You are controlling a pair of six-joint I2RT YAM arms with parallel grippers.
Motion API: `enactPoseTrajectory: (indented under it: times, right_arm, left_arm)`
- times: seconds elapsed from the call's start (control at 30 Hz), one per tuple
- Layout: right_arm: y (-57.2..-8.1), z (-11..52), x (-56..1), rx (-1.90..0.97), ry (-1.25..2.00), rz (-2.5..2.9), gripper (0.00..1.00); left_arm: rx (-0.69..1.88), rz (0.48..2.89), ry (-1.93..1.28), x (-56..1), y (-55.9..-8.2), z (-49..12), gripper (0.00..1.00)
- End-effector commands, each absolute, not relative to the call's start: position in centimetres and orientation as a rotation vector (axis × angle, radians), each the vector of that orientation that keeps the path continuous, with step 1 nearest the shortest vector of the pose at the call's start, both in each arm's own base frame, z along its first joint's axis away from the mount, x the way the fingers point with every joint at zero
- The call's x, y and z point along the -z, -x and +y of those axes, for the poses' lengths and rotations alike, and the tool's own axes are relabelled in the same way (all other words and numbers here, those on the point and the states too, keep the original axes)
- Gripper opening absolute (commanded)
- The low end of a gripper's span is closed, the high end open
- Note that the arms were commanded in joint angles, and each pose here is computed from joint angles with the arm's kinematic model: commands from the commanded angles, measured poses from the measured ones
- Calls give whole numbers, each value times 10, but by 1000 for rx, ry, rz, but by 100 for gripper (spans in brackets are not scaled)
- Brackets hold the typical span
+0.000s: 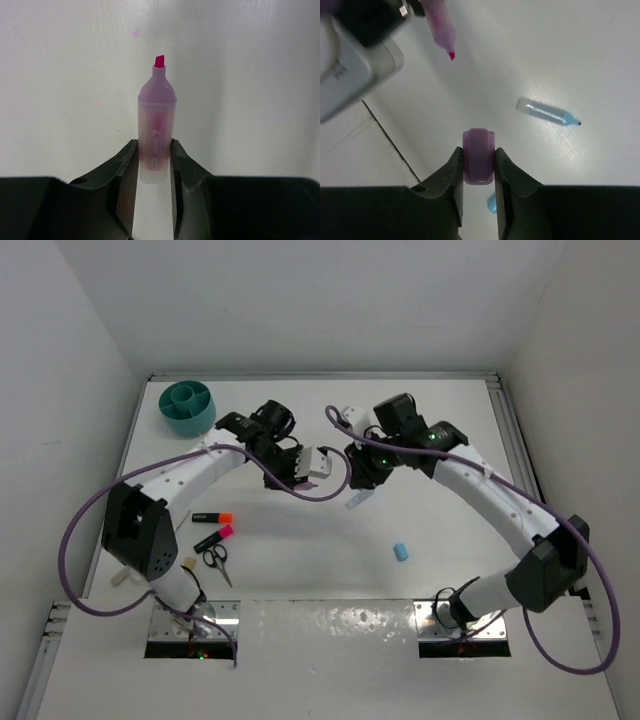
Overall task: Sort the stationery into containers
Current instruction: Pick up the pen from the center of the board, then close the pen cap on the pen.
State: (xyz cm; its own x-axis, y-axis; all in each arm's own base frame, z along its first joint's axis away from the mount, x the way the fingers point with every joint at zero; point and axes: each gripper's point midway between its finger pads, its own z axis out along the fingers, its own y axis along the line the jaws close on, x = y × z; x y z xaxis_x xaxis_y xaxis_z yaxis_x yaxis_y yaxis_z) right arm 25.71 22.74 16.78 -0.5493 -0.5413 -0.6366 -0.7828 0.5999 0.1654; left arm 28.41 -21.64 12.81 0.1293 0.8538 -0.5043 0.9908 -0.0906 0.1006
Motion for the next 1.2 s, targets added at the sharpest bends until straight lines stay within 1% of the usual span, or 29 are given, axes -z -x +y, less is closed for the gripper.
enactPoseTrajectory:
  times: [0.0,0.03,0.07,0.17,0.33,0.47,0.57,0.63,0.67,0.7,0.77,0.83,0.87,0.9,0.93,1.0,1.07,1.17]
  right_arm:
    - [-242,236,-185,-639,1330,2267,0]
    - [-250,243,-200,-636,1360,2223,0]
    - [-247,247,-190,-654,1397,2269,0]
    - [-251,265,-195,-696,1426,2245,0]
    - [-244,267,-183,-704,1450,2292,0]
    - [-234,264,-173,-740,1421,2313,0]
    - [-231,268,-177,-790,1369,2296,0]
    - [-241,268,-185,-824,1233,2293,0]
    - [-239,264,-178,-854,1147,2351,0]
    - [-249,260,-188,-888,1046,2326,0]
    - [-247,254,-186,-974,899,2381,0]
    - [-241,256,-195,-1111,793,2389,0]
    - [-239,257,-197,-1140,782,2387,0]
    - [-232,260,-197,-1167,788,2393,0]
    - [-227,261,-197,-1177,790,2402,0]
    - [-222,261,-194,-1187,781,2407,0]
    - [-220,265,-193,-1237,726,2414,0]
    - [-223,277,-197,-1332,652,2377,0]
  left_arm:
    - [599,1913,-1911,-152,-246,-209,0]
    - [604,1910,-1905,-153,-243,-212,0]
    - [584,1903,-1900,-154,-245,-213,0]
    - [507,1871,-1902,-160,-249,-217,0]
    - [457,1858,-1916,-163,-255,-212,0]
    - [460,1782,-1934,-170,-252,-213,0]
    - [444,1739,-1925,-173,-255,-219,0]
    - [416,1712,-1906,-175,-260,-221,0]
    - [406,1711,-1888,-175,-262,-222,0]
    - [384,1701,-1864,-174,-265,-221,0]
    - [358,1672,-1816,-177,-268,-222,0]
    - [246,1567,-1733,-187,-280,-221,0]
    - [162,1444,-1652,-208,-300,-230,0]
    - [66,1392,-1622,-207,-302,-219,0]
    - [-38,1271,-1521,-235,-320,-223,0]
    - [-141,1134,-1530,-235,-318,-219,0]
    - [-213,993,-1476,-259,-321,-228,0]
    - [-307,880,-1469,-268,-320,-236,0]
